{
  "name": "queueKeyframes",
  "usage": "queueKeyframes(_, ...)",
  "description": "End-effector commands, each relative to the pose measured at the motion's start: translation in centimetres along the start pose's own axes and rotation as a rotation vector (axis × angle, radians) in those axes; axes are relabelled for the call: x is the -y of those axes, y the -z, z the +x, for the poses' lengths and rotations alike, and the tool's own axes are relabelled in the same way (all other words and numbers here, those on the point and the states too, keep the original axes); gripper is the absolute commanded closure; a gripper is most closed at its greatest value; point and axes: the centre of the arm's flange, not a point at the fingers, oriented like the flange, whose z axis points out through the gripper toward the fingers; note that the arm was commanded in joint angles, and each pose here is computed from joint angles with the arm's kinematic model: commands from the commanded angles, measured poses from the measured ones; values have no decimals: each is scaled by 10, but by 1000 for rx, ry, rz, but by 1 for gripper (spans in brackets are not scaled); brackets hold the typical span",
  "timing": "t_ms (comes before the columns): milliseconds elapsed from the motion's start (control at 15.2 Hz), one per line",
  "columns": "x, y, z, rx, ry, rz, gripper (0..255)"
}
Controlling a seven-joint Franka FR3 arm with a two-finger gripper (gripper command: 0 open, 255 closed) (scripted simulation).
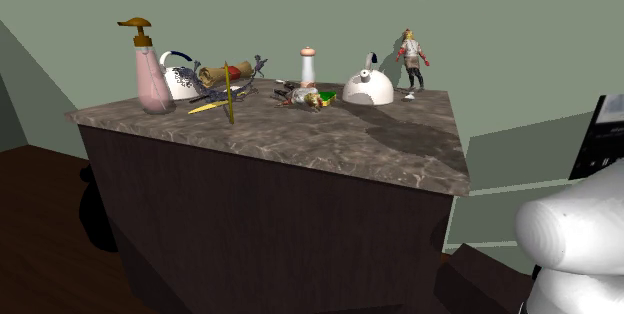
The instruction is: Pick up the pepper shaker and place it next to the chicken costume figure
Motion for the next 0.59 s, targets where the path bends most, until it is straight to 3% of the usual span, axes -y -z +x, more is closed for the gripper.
queueKeyframes(0,-18,-12,20,-1,1,0,255)
queueKeyframes(528,-82,-61,88,-1,1,0,255)
